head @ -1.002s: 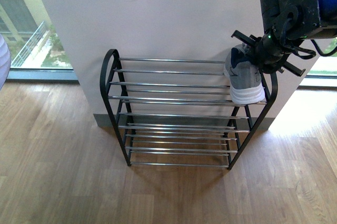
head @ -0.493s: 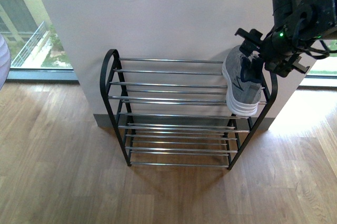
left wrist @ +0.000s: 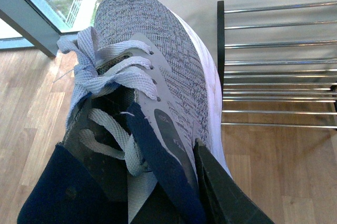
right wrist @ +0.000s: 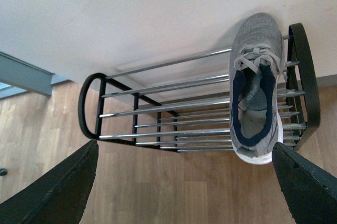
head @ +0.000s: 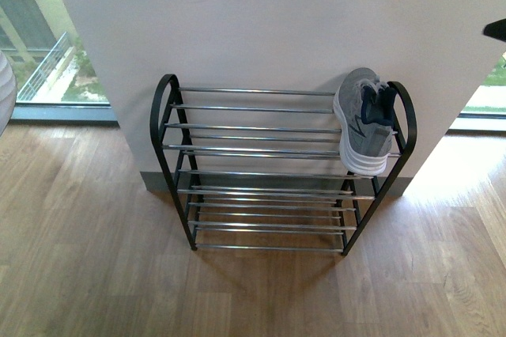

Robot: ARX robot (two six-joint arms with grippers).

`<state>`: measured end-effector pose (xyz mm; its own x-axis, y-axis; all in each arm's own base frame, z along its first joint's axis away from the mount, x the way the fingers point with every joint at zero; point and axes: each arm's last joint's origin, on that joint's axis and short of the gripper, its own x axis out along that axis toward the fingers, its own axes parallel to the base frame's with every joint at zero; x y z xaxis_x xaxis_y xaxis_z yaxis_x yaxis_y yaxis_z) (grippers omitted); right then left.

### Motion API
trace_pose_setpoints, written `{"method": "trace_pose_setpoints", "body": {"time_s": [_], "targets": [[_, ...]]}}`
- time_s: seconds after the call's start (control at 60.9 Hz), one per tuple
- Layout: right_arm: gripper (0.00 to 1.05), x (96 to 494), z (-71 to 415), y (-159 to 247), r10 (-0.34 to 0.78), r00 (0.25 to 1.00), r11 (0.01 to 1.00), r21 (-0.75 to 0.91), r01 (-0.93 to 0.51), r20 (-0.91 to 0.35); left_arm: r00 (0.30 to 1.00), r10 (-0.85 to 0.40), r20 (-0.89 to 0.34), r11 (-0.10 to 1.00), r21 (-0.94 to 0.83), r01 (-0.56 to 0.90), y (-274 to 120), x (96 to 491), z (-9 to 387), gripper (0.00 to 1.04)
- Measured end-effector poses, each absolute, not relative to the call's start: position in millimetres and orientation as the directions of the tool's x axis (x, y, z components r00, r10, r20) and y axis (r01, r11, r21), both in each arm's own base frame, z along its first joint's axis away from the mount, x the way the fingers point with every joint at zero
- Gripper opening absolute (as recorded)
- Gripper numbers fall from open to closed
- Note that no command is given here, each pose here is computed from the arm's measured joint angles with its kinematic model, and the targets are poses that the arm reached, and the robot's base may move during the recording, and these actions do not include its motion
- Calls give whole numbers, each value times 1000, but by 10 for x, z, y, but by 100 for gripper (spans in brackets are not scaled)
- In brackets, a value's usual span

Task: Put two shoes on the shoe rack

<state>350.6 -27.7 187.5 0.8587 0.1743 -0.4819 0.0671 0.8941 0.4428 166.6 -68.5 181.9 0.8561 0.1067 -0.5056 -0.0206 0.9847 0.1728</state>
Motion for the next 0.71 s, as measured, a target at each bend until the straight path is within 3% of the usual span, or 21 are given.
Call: {"method": "trace_pose_setpoints", "body": {"time_s": [0.181,0.476,0.591,0.706], "targets": [[95,2825,2097,-414,187,896,900,436,8,-403,856,107,-506,985,173,-21,-685,1666,1819,2],[95,2567,2120,-515,148,919,907,420,21,-365,856,106,-506,985,173,-20,-685,1666,1819,2],[78,2473,2013,-455,2,989,983,181,25,-149,856,107,-506,985,173,-21,-685,1666,1819,2],[60,2281,1962,-353,-5,1000,998,70,7,-30,856,107,-506,985,173,-21,-685,1665,1819,2]]}}
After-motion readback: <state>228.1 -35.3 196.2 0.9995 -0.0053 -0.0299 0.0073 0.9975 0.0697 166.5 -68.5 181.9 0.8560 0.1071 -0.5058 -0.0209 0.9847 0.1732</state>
